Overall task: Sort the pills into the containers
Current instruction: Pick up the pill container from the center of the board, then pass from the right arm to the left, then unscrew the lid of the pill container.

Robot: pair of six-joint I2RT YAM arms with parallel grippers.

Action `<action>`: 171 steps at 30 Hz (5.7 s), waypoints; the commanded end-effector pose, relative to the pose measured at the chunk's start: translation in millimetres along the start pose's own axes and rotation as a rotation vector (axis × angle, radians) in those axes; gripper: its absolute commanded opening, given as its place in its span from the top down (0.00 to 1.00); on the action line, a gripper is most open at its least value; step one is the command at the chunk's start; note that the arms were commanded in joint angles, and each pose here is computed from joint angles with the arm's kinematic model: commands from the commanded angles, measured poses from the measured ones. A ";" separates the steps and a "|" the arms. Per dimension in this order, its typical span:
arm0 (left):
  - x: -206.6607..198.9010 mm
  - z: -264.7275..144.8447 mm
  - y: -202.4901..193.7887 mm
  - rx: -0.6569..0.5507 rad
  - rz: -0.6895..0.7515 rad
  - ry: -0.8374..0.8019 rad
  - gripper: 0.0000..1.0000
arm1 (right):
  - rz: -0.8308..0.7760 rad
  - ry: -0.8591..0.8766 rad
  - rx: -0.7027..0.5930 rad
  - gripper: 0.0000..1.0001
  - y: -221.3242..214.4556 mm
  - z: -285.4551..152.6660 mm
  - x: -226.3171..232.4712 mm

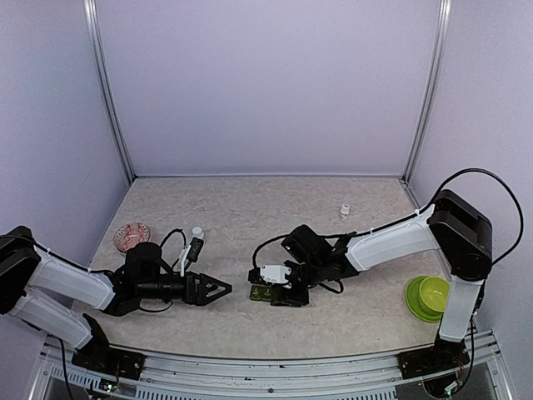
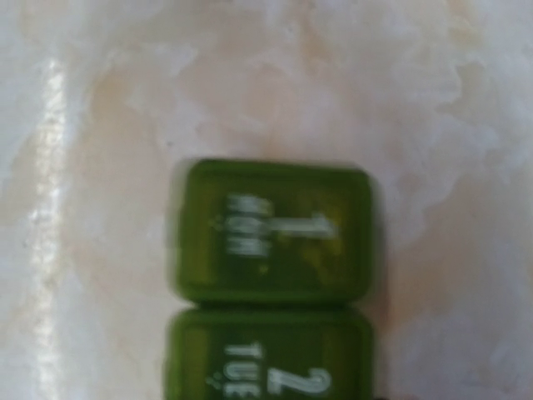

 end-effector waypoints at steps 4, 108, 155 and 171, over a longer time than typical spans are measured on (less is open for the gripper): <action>-6.0 -2.5 4.8 -0.022 0.004 -0.036 0.01 | 0.046 0.027 0.072 0.59 -20.7 4.4 12.4; -57.5 57.9 14.2 0.118 -0.326 -0.254 0.76 | -0.156 -0.670 -0.060 0.05 57.9 -91.1 34.8; -58.9 60.7 7.7 0.146 -0.330 -0.256 0.74 | -0.226 -0.645 -0.068 0.48 84.4 -84.9 36.9; -52.5 61.3 1.3 0.153 -0.333 -0.237 0.74 | -0.159 -0.722 -0.078 0.30 80.3 -113.4 28.0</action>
Point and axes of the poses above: each gripper's point midway between its finger pads, its own z axis out along the fingers, its own x axis along the line the jaws close on, y = z × x, the point moved 4 cm from there along -z, back along the fingers, and after that the axes turned 7 degrees about -z, right-handed, at the moved point
